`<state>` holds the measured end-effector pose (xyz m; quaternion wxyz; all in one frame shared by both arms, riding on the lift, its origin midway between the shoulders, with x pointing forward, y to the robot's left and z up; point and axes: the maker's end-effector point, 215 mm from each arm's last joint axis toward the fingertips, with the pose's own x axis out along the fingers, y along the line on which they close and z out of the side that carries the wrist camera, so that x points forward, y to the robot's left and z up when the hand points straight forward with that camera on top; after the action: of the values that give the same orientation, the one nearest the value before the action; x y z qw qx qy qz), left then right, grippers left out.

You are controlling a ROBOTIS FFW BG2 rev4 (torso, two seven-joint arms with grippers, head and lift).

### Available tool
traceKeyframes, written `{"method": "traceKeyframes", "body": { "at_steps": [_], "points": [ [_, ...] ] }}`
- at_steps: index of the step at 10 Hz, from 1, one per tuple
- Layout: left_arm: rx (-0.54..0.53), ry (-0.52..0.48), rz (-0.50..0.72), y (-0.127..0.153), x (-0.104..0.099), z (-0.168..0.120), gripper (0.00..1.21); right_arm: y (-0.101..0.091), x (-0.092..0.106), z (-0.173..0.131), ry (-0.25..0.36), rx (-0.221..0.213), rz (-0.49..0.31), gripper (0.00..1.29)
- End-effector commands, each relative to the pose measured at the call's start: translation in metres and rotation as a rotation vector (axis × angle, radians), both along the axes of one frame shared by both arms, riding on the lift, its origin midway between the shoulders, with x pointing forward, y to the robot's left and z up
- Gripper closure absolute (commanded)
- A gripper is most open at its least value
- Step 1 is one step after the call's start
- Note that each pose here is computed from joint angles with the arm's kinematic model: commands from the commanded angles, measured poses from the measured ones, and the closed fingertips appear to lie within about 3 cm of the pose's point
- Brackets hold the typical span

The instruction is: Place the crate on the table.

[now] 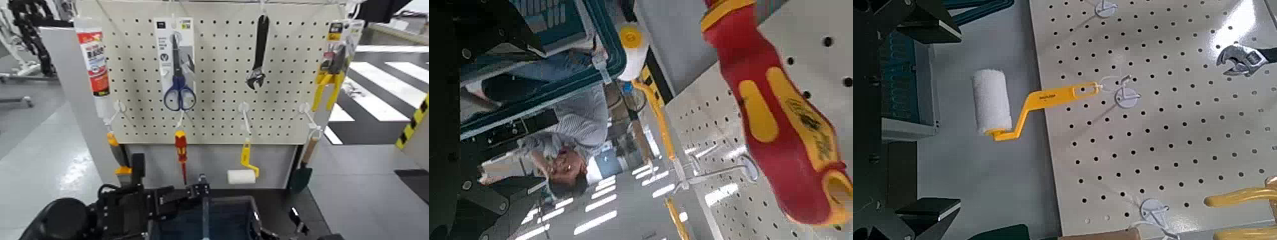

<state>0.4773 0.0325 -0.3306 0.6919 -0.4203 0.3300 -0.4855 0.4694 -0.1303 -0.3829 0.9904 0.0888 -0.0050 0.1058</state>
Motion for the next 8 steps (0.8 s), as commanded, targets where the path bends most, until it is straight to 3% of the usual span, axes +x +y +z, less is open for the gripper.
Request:
{"method": "traceKeyframes", "body": {
  "at_steps": [1,4,8],
  "points": [
    [0.143,-0.093,0.077,0.021,0.007,0.002,0.38,0.000,0.000,0.000,0.001,-0.001,0.000,0.14],
    [0.370,-0.197,0.293,0.062,0.031,-0.018,0.38,-0.001,-0.001,0.000,0.001,0.001,-0.003,0.14],
    [0.546,-0.368,0.533,0.108,0.048,-0.019,0.38,-0.004,-0.001,0.001,0.001,0.000,-0.007,0.14]
  ]
}}
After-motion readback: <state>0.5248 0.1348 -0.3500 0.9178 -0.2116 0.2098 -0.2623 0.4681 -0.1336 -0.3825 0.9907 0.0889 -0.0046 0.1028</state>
